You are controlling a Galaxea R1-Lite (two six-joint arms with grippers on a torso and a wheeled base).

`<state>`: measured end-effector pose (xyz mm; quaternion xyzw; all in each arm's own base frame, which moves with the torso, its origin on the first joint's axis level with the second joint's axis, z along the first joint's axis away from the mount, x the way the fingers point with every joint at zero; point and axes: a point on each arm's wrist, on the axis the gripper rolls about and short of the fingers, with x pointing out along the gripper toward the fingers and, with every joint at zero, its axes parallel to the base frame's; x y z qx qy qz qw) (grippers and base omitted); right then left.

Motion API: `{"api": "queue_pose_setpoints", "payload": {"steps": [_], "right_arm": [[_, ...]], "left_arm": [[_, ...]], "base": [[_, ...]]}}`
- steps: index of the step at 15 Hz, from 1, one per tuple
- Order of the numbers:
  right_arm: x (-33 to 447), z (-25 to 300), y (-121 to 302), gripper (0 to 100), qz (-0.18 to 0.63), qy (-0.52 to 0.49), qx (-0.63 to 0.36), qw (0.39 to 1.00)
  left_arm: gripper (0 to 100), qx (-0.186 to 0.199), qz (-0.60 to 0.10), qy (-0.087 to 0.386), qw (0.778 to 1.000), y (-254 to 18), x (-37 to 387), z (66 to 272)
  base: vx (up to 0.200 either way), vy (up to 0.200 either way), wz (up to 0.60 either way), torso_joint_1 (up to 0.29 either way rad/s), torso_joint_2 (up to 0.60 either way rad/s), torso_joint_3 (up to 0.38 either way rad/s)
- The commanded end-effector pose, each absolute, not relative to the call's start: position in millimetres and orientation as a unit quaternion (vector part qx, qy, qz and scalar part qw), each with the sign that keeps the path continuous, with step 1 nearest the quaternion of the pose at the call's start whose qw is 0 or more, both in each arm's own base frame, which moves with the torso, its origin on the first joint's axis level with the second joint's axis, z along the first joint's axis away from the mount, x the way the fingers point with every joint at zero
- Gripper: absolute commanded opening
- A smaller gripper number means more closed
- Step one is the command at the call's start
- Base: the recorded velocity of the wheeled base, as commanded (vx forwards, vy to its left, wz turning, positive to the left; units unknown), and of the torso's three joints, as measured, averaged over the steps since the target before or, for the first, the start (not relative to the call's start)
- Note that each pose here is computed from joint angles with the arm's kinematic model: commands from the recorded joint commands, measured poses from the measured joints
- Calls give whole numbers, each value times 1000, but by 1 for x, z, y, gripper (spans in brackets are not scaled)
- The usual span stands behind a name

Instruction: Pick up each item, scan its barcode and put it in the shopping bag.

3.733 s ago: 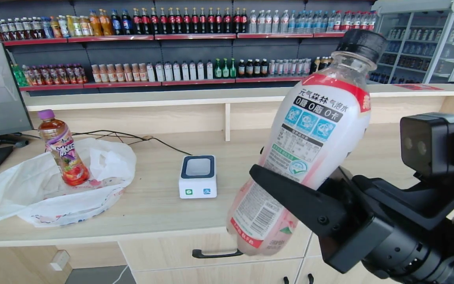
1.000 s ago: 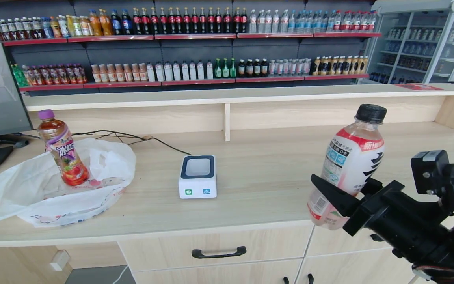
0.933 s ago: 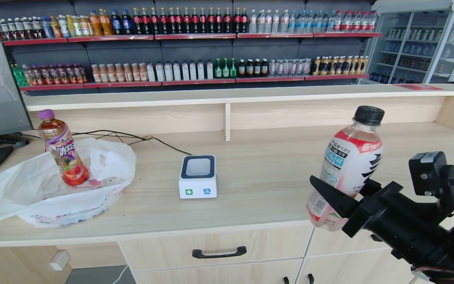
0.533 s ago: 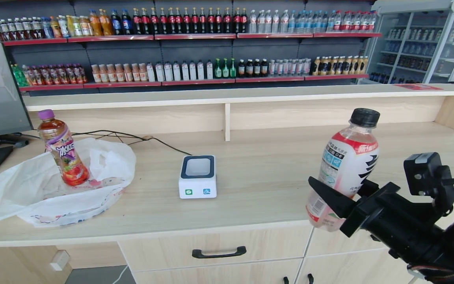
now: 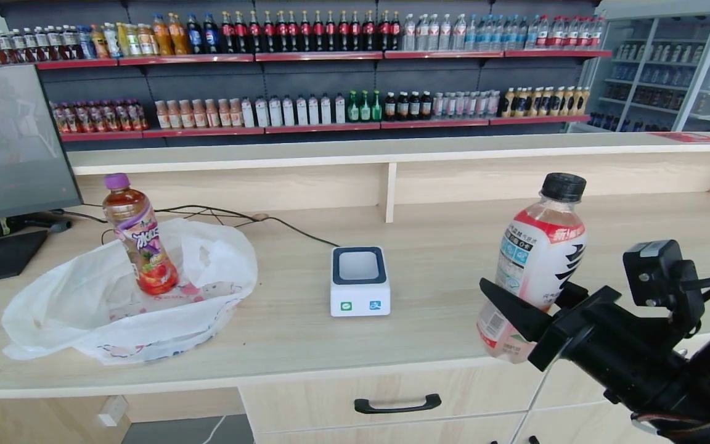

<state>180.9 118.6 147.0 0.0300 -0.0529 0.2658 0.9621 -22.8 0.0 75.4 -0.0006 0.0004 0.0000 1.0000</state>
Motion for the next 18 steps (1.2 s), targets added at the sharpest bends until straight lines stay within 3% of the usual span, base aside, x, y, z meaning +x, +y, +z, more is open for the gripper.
{"api": "queue_pose_setpoints", "payload": {"steps": [1,13,18], "right_arm": [[181,146,119,0,266,-51,29,962],[173,144,111,0,260,-45,29,964],[170,140,108,0,260,-33,26,965]], "left_arm": [[100,-1,0,0,1000,0,-23,75],[100,-1,0,0,1000,0,-23,75],[100,-1,0,0,1000,0,-23,75]], "base": [[0,200,0,2,7,2],[0,200,0,0,1,3],[0,0,0,0,0,0]]}}
